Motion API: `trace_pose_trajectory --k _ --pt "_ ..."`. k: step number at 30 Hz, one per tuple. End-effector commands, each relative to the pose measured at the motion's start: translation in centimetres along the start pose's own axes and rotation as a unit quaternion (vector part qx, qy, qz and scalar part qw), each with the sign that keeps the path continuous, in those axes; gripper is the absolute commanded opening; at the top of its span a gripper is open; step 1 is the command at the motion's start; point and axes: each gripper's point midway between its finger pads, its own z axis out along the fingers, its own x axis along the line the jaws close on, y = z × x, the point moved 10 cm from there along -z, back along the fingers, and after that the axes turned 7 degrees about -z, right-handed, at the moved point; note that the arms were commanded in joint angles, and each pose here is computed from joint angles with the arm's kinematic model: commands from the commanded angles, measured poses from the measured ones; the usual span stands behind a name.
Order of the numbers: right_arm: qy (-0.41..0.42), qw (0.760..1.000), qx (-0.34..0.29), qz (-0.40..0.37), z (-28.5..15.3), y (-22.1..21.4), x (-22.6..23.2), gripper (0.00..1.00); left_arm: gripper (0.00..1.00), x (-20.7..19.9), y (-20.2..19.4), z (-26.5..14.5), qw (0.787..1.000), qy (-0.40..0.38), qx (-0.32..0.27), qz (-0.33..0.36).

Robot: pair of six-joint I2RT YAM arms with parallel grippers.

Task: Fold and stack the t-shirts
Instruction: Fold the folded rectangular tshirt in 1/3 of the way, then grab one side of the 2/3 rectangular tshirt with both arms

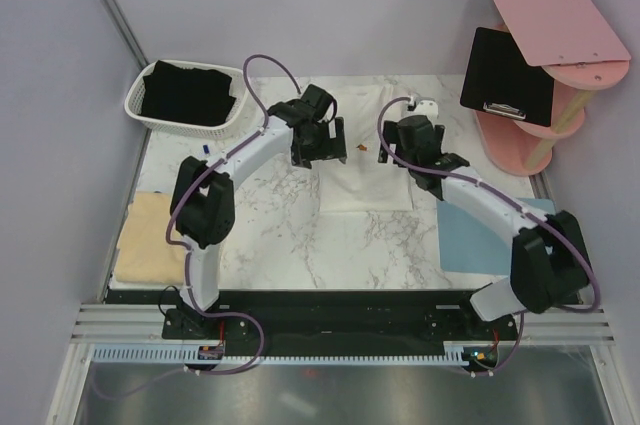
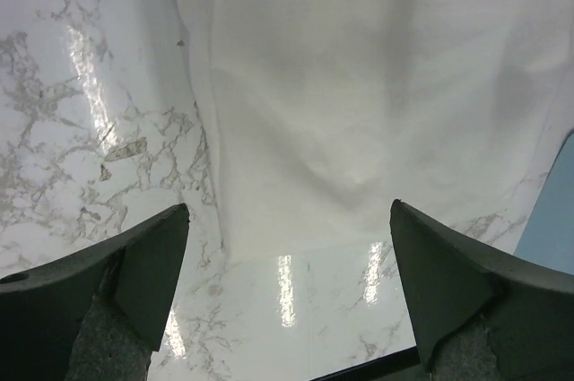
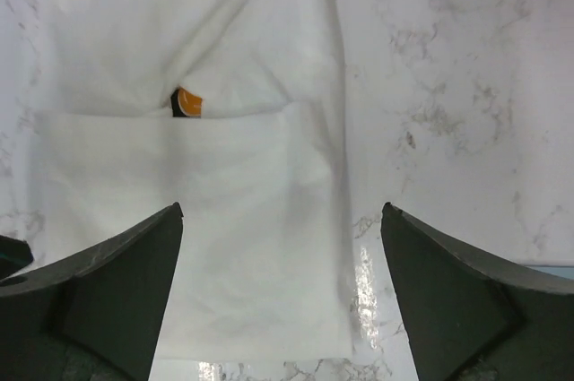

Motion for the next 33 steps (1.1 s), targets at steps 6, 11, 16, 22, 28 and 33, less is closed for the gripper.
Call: trace_pose_trajectory --k 6,11,16,22,28,33 --pt "-0.02 0.998 0.01 0.057 -4.9 -2.0 -2.6 0.95 0.88 3.5 -4.9 -2.3 1.0 -0.011 -0.005 -0.013" --pt "-0.022 0.993 0.08 0.079 -3.7 -5.9 -3.3 0.86 0.87 5.2 -8.0 0.2 0.999 -0.011 0.031 -0.031" --pt "-0.004 0.987 0.121 0.108 -1.6 -7.9 -4.6 0.8 0.86 5.9 -9.2 1.2 0.998 -0.017 0.042 -0.04" --pt "0.052 0.973 0.166 0.153 0.2 -10.0 -4.8 0.78 0.86 6.0 -9.2 2.2 0.998 -0.016 0.043 -0.042" --pt "0.115 0.957 0.187 0.188 0.4 -10.9 -3.9 0.71 0.71 5.8 -9.2 3.4 0.997 -0.018 0.054 -0.044" --pt "0.161 0.941 0.209 0.212 0.0 -10.9 -3.1 0.6 0.42 5.6 -9.1 4.2 0.997 -0.02 0.058 -0.045"
